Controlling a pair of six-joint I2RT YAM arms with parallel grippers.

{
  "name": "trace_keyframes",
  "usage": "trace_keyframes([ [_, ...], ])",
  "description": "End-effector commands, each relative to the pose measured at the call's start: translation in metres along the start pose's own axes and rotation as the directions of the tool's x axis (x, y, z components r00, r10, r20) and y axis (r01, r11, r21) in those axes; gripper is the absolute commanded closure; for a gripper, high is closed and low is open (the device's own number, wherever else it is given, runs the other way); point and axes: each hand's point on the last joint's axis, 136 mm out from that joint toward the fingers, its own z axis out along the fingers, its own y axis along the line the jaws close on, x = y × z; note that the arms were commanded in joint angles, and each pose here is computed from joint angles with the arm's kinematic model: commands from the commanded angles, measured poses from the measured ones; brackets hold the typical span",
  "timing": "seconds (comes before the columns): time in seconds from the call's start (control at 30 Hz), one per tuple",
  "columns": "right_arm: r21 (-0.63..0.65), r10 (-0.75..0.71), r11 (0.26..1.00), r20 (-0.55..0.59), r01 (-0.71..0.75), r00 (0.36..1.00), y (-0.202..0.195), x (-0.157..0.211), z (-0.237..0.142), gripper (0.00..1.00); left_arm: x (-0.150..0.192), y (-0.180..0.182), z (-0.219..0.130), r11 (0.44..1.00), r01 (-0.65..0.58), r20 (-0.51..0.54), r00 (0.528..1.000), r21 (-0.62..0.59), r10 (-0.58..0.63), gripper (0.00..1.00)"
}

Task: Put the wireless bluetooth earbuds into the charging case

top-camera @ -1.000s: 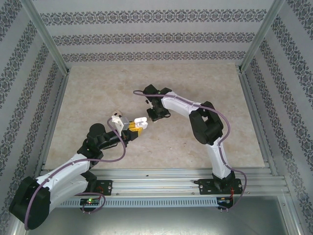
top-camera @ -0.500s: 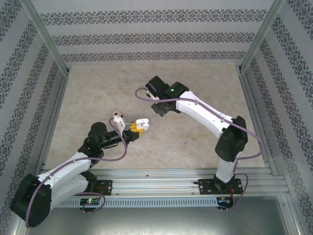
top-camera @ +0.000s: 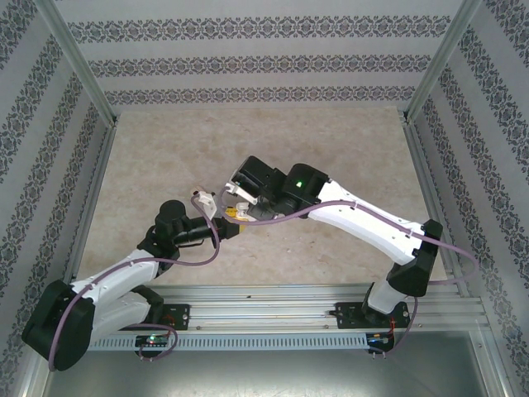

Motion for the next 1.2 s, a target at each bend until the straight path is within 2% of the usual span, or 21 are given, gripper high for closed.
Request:
trace_keyframes([
  [0.0, 0.012, -0.051, 0.999, 0.005, 0.051, 0.999, 0.002, -0.006, -0.005, 0.8, -0.028, -0.01, 0.002, 0.998, -0.037, 0.069, 0.997, 0.059, 0.033, 1.0],
  [0.37, 0.008, -0.111, 0.994, 0.016, 0.111, 0.994, 0.015, -0.019, 0.008, 0.8, -0.037, -0.016, 0.002, 0.995, -0.006, 0.114, 0.993, 0.104, -0.006, 1.0],
  [0.9, 0.102, -0.211, 0.971, -0.043, 0.214, 0.977, 0.004, -0.012, 0.015, 0.78, -0.045, -0.023, -0.001, 0.99, 0.013, 0.145, 0.989, 0.142, -0.033, 1.0],
  [1.17, 0.083, -0.259, 0.962, -0.035, 0.261, 0.965, 0.017, -0.011, 0.013, 0.77, -0.046, -0.024, -0.001, 0.99, 0.015, 0.147, 0.988, 0.142, -0.036, 1.0],
])
